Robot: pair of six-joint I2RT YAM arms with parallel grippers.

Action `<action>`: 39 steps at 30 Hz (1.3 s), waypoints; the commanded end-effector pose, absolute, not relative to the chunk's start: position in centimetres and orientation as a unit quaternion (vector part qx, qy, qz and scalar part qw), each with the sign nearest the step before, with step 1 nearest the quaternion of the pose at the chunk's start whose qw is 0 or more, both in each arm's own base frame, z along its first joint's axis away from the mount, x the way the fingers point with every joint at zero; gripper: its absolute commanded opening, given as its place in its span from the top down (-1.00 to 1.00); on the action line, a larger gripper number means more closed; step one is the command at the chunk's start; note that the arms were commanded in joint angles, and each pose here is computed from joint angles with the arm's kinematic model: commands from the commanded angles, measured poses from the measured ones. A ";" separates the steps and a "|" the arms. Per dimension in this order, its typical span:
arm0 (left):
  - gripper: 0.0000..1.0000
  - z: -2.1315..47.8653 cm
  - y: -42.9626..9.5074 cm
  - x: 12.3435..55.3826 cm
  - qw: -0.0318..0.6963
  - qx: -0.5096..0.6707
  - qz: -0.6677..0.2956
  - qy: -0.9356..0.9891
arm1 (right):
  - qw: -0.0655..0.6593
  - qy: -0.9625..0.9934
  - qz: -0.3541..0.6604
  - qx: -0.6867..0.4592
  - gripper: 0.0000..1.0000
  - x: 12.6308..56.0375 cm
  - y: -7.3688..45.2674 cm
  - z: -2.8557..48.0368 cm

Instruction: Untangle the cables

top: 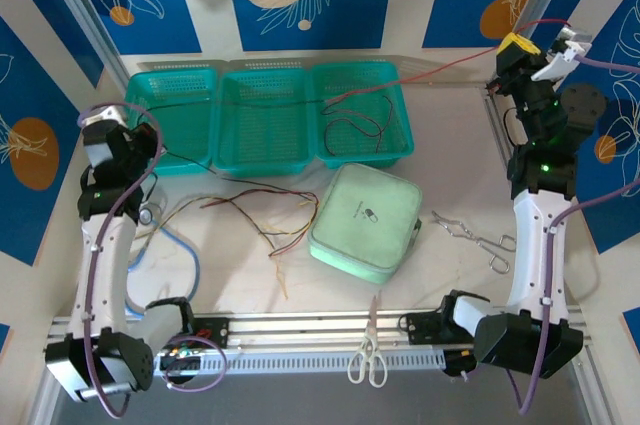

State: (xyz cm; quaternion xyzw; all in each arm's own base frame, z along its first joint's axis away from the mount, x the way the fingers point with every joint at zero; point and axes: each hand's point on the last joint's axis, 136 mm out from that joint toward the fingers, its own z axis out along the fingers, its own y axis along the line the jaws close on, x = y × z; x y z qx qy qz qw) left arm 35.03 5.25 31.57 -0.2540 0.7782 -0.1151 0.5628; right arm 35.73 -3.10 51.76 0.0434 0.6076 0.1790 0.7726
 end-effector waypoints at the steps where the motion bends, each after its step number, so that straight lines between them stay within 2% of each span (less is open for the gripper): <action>1: 1.00 33.7 6.3 34.5 0.601 -0.285 -0.134 0.735 | 0.782 0.597 0.177 0.028 1.00 34.3 -3.0 53.2; 9: 1.00 33.2 10.0 33.1 0.595 -0.344 -0.127 0.715 | 0.783 0.607 0.130 0.029 1.00 33.6 -4.5 53.2; 17: 1.00 32.5 9.3 33.7 0.585 -0.340 -0.165 0.718 | 0.773 0.615 0.153 0.033 1.00 34.1 -4.5 52.2; 26: 1.00 37.2 8.1 32.9 0.615 -0.287 -0.166 0.716 | 0.753 0.627 0.199 0.005 1.00 35.1 -2.2 52.0; 39: 1.00 41.1 6.9 33.5 0.638 -0.261 -0.204 0.696 | 0.714 0.633 0.275 -0.118 1.00 41.1 9.7 53.0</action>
